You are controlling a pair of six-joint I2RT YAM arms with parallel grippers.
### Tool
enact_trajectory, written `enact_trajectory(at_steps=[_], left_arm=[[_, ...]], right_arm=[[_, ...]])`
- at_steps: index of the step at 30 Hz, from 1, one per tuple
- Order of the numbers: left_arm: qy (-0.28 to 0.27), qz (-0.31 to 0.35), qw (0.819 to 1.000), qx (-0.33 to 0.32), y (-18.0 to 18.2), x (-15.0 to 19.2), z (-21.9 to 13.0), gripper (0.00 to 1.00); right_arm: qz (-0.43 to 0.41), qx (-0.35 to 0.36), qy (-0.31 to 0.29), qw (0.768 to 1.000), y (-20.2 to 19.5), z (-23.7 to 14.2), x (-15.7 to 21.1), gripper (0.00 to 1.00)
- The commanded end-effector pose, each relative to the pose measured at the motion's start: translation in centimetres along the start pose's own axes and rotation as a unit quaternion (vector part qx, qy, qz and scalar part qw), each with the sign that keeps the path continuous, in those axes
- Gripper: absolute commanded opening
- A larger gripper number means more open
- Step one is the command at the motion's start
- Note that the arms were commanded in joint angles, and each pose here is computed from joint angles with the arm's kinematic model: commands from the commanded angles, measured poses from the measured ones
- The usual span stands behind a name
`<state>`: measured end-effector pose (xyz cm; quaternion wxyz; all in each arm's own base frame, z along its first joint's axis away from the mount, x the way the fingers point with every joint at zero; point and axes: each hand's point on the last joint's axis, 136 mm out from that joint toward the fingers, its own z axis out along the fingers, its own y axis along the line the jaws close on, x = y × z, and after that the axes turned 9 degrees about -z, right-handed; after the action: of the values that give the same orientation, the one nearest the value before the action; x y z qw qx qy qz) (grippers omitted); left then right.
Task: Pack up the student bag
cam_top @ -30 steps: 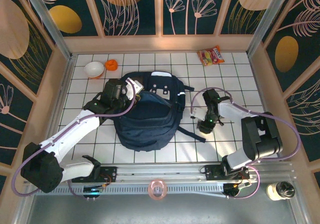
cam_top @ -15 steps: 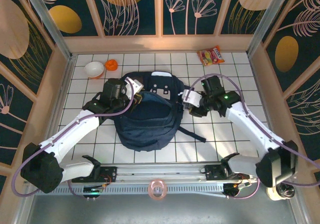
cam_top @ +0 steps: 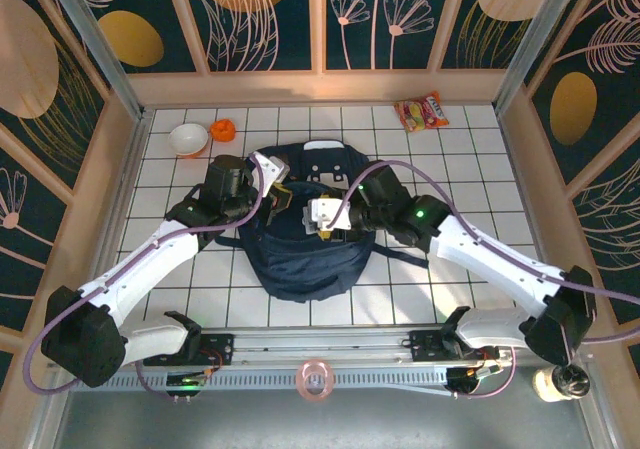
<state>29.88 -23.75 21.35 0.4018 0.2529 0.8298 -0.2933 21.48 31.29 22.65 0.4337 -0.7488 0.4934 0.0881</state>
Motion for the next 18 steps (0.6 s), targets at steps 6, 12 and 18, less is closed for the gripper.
enact_trajectory(at_steps=[6, 12, 18], left_arm=[[-0.09, 0.018, 0.994, 0.06, -3.1, -5.5, -2.2, 0.0], [-0.092, 0.019, 0.993, 0.065, -3.3, -5.6, -2.4, 0.0], [-0.092, 0.021, 0.994, 0.053, -2.9, -5.5, -2.4, 0.0]], right_arm=[[0.027, 0.024, 0.039, 0.999, -2.2, 3.9, 2.5, 0.41], [0.064, 0.046, 0.047, 0.996, -4.1, 4.5, 3.4, 0.53], [0.085, 0.064, 0.057, 0.993, -4.6, 4.0, 3.6, 0.62]])
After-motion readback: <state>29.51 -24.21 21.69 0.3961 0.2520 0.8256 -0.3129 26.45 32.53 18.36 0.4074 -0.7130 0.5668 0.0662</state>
